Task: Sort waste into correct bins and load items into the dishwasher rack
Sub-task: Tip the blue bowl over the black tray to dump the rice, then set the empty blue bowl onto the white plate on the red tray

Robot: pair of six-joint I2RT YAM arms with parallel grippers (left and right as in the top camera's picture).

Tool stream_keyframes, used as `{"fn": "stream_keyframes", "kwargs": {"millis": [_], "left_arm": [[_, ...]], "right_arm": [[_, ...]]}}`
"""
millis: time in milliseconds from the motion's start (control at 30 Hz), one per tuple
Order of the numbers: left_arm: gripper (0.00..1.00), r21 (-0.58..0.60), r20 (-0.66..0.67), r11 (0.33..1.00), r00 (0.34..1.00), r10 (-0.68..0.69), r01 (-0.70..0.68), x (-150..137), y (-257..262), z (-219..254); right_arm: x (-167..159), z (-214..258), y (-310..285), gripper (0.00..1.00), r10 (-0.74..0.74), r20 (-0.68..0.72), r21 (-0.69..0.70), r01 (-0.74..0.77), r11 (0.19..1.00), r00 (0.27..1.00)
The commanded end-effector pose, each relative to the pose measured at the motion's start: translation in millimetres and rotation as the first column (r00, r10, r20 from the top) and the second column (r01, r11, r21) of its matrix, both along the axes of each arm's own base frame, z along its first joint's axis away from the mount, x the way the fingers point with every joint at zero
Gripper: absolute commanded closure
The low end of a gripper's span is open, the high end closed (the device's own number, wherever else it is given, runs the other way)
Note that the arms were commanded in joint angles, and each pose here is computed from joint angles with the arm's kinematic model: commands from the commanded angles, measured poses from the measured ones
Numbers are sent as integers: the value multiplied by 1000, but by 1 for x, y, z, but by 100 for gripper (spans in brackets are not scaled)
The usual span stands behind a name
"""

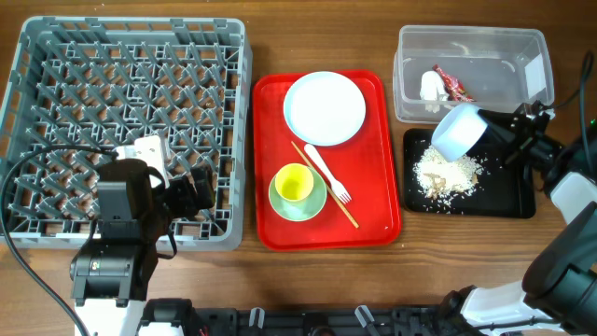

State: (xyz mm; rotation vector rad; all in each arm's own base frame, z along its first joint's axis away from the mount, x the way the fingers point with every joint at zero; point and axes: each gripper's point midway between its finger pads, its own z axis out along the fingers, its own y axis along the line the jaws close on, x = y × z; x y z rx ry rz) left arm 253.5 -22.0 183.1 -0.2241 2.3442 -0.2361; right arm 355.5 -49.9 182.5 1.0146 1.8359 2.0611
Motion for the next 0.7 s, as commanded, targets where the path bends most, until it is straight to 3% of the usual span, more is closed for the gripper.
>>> {"fn": "stream_keyframes", "kwargs": {"millis": [0,100,167,233,367,467,667], "left_arm": [[0,-10,22,1000,1000,-5,5,2,-2,8],[0,-10,22,1000,1000,-5,5,2,-2,8],[0,-10,22,1000,1000,-5,5,2,-2,8],[0,-10,22,1000,1000,-6,6,2,-2,8],[0,-10,21,1000,1000,-5,5,2,-2,8],[0,-10,19,1000,1000,-5,5,1,-2,8],[0,-10,18,1000,1000,-5,5,1,-2,8]], "right_arm": [[-4,7,2,96,45,-35,72,-42,996,998],[6,-2,4,96,12,121,-111,1,994,993],[7,-5,23,96,59,111,-109,-46,993,992],[6,12,48,96,179,216,-137,-151,979,960],[18,20,87,95,246,188,-150,-219,964,951],[24,59,127,95,316,313,-217,-256,942,896],[62,108,164,95,116,501,-181,-27,983,858]]}}
